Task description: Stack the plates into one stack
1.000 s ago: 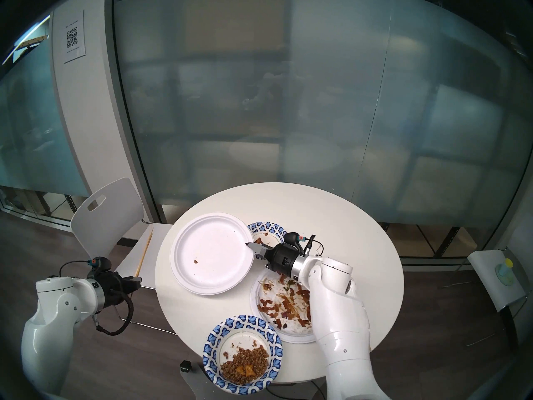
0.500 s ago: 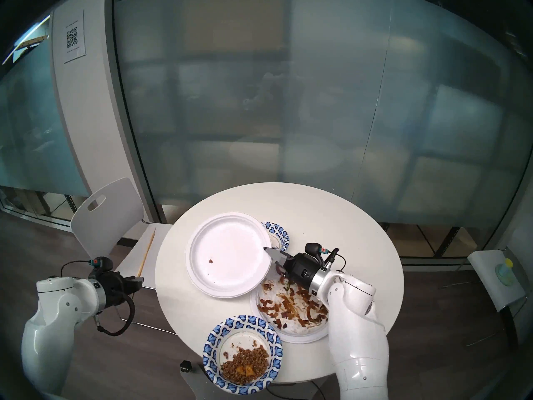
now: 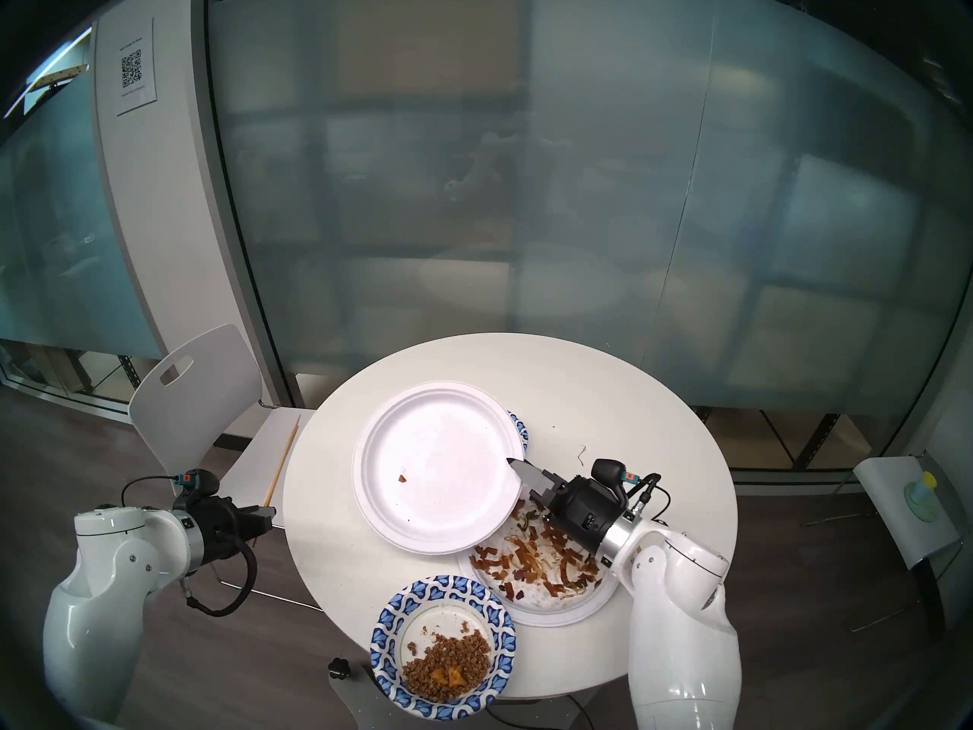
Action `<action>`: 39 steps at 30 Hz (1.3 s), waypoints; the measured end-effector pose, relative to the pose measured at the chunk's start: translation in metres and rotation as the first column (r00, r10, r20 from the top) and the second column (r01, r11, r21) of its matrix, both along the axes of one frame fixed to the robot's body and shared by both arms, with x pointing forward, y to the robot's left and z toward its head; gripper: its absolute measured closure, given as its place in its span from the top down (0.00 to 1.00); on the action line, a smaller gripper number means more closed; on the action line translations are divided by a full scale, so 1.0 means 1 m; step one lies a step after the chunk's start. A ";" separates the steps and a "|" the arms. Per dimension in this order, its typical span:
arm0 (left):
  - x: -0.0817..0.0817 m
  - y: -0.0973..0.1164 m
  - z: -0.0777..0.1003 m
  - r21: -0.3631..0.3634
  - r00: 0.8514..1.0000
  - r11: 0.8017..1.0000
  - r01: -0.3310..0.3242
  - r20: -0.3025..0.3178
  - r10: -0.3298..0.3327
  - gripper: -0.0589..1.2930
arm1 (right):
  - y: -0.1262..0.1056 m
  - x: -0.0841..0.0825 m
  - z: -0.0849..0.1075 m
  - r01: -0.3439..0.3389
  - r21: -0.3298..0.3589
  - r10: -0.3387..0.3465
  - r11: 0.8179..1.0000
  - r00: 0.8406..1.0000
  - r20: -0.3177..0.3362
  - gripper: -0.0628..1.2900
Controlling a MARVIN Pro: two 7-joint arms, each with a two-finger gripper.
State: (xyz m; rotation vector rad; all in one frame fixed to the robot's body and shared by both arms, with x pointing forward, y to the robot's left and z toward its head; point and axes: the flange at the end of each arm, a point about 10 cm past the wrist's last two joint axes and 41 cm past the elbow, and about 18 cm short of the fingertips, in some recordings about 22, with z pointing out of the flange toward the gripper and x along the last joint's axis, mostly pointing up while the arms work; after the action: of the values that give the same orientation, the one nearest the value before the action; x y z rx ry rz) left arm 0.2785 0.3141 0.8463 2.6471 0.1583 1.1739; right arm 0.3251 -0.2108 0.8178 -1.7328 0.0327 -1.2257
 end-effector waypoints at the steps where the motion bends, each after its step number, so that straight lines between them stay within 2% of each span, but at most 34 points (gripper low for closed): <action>1: 0.000 -0.001 0.000 0.000 1.000 1.000 0.002 0.000 -0.002 0.10 | -0.003 -0.003 0.000 0.006 -0.002 -0.006 1.000 1.000 0.000 0.03; 12: 0.000 -0.013 0.001 0.000 0.999 0.999 0.036 0.002 -0.036 0.10 | -0.039 -0.049 0.008 0.101 -0.038 -0.101 0.994 0.995 0.004 0.03; 22: -0.001 -0.026 0.000 -0.002 0.998 0.998 0.069 0.002 -0.069 0.10 | -0.065 -0.093 0.019 0.197 -0.069 -0.197 0.978 0.980 0.003 0.03; 24: -0.001 -0.027 0.000 -0.001 0.997 0.997 0.072 0.002 -0.072 0.10 | -0.069 -0.106 0.022 0.226 -0.078 -0.227 0.971 0.974 -0.005 0.03; 31: -0.001 -0.027 0.001 0.014 0.998 0.998 0.066 0.002 -0.066 0.10 | -0.076 -0.132 0.027 0.290 -0.098 -0.294 0.952 0.955 -0.027 0.03; 35: -0.001 -0.028 0.002 0.025 0.998 0.998 0.063 0.003 -0.063 0.10 | -0.081 -0.149 0.024 0.337 -0.102 -0.343 0.936 0.938 -0.048 0.03; 39: -0.002 -0.032 0.002 0.028 0.998 0.997 0.066 0.005 -0.066 0.10 | -0.086 -0.158 0.019 0.377 -0.098 -0.383 0.921 0.922 -0.056 0.03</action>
State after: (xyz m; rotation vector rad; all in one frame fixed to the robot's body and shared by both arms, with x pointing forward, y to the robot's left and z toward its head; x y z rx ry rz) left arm 0.2764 0.2825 0.8487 2.6513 0.0535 1.1705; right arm 0.1666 -0.2970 0.8367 -1.9047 0.3830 -1.4577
